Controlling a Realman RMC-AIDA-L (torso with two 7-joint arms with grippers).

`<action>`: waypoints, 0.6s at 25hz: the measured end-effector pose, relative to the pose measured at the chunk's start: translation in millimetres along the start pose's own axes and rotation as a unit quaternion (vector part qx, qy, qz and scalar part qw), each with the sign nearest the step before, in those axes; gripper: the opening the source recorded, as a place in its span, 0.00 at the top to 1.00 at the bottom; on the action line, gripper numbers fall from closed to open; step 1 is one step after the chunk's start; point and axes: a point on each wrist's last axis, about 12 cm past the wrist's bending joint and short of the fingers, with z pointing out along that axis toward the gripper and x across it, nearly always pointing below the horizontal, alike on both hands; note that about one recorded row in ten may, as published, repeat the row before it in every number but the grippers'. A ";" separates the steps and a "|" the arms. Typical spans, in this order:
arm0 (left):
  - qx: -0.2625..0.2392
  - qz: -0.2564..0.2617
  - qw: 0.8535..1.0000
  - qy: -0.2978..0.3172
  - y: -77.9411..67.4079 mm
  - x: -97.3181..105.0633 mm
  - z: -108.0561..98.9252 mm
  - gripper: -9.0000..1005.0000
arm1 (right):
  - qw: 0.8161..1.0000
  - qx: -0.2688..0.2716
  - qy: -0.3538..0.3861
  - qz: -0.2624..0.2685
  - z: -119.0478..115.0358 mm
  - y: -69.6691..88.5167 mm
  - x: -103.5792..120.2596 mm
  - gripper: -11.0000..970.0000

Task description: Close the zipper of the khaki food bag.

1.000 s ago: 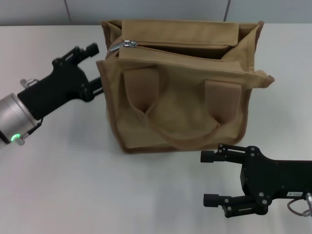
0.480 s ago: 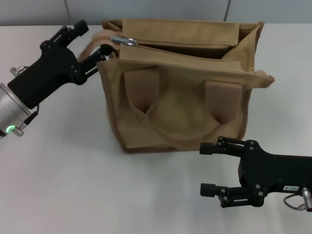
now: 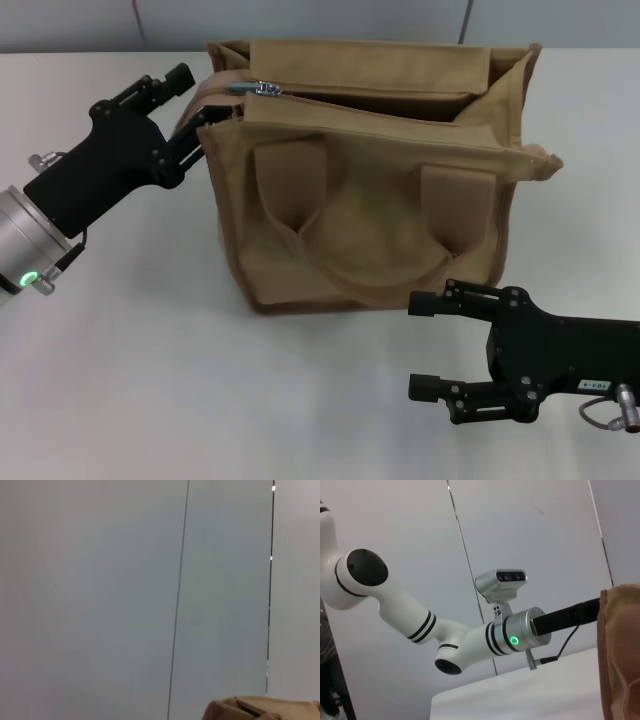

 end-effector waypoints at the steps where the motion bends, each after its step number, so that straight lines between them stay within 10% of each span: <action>1: 0.000 0.002 1.000 0.000 -0.8 0.8 -0.2 0.29 | 1.000 0.000 0.000 0.000 0.0 0.0 0.0 0.13; 8: -0.002 0.010 1.000 -0.008 -8.3 5.8 -2.2 0.67 | 1.000 0.000 -0.001 0.002 0.1 0.5 0.5 0.13; 15: -0.026 -0.019 0.998 -0.047 -14.4 6.3 -5.6 0.83 | 0.999 0.010 -0.035 0.020 4.0 3.6 2.3 0.13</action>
